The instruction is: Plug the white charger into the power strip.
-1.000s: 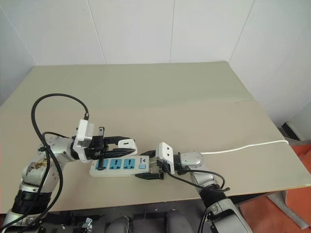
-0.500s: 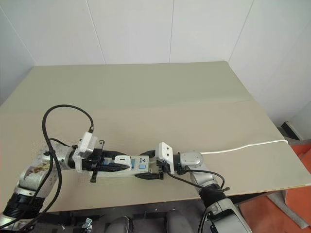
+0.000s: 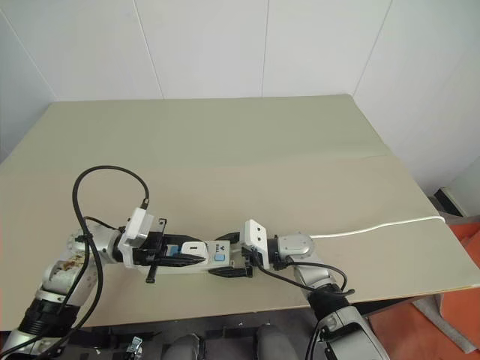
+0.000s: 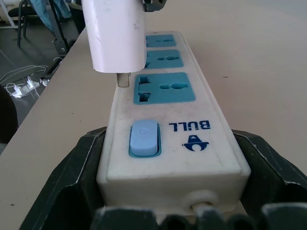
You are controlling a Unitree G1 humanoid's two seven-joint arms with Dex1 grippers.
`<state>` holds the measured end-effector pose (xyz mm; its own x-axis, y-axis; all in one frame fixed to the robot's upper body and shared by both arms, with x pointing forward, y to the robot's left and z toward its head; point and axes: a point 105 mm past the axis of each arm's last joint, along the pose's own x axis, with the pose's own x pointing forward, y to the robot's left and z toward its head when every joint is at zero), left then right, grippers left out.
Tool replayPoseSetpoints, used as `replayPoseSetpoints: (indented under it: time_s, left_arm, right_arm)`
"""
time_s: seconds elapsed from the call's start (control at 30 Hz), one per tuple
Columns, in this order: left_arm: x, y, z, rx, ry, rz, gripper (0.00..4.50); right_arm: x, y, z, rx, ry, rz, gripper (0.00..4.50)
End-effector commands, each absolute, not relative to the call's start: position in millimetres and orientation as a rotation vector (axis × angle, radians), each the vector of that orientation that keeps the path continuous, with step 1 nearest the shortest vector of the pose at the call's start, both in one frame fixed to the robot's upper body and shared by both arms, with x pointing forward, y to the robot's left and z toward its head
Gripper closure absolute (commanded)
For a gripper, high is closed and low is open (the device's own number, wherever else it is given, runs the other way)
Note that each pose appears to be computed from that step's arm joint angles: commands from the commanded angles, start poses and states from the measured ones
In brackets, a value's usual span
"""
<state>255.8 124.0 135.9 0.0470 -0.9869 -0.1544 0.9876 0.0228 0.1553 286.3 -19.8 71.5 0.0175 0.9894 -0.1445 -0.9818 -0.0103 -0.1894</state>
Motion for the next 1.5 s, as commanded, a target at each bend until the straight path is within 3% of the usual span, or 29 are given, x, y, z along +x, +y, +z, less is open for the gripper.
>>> replayPoseSetpoints:
  time_s: [0.03, 1.0, 1.5]
  left_arm:
    - [260.4, 122.9, 139.8, 0.285, -0.031, -1.526, 3.48]
    - [260.6, 125.2, 133.7, 0.278, -0.018, -1.538, 3.48]
    - [263.1, 132.6, 114.7, 0.304, 0.027, -1.538, 3.48]
  right_arm:
    - [282.9, -18.1, 60.4, -0.267, 0.025, 1.577, 1.05]
    - [282.2, -18.5, 60.9, -0.263, 0.027, 1.575, 1.05]
    - [282.3, -18.9, 60.5, -0.264, 0.03, 1.571, 1.05]
